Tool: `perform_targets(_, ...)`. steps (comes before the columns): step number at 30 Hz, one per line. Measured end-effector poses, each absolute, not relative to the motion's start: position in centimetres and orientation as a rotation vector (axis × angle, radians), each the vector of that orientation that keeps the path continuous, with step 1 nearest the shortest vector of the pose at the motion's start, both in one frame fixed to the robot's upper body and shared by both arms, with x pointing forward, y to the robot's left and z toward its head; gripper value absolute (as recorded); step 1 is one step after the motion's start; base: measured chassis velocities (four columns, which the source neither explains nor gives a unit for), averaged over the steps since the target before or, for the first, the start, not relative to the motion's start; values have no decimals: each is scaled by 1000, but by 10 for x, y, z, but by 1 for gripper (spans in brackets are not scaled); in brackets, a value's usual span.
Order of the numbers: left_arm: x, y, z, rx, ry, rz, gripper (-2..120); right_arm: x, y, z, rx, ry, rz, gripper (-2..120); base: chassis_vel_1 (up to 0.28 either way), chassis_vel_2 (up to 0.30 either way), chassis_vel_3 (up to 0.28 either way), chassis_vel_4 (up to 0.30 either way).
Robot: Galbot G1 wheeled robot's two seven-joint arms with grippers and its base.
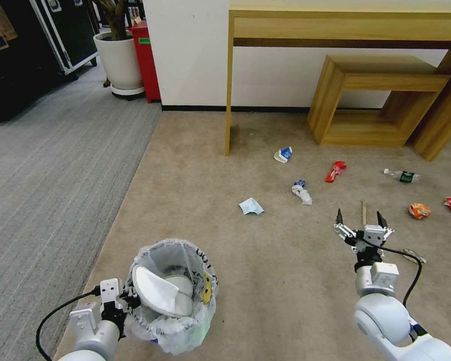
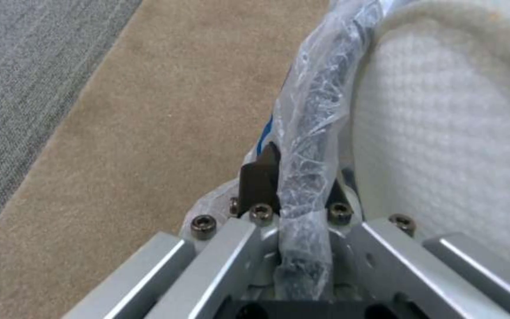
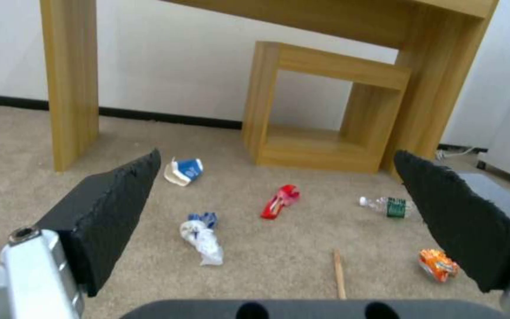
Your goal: Pick up the trash bin and place the garbage on the floor into it.
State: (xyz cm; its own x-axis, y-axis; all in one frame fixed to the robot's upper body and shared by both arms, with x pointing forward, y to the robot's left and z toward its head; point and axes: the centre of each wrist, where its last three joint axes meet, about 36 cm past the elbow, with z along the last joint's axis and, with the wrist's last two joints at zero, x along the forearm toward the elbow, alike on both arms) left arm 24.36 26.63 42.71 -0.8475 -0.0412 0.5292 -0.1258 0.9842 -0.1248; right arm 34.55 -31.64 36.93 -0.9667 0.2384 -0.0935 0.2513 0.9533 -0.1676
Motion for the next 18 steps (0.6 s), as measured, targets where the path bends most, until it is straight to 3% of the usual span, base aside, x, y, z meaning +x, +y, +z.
perform_targets(18, 242, 270, 424, 139, -2569, 226, 0, 339, -310, 357, 322, 2995, -277, 98, 0, 0, 0, 0)
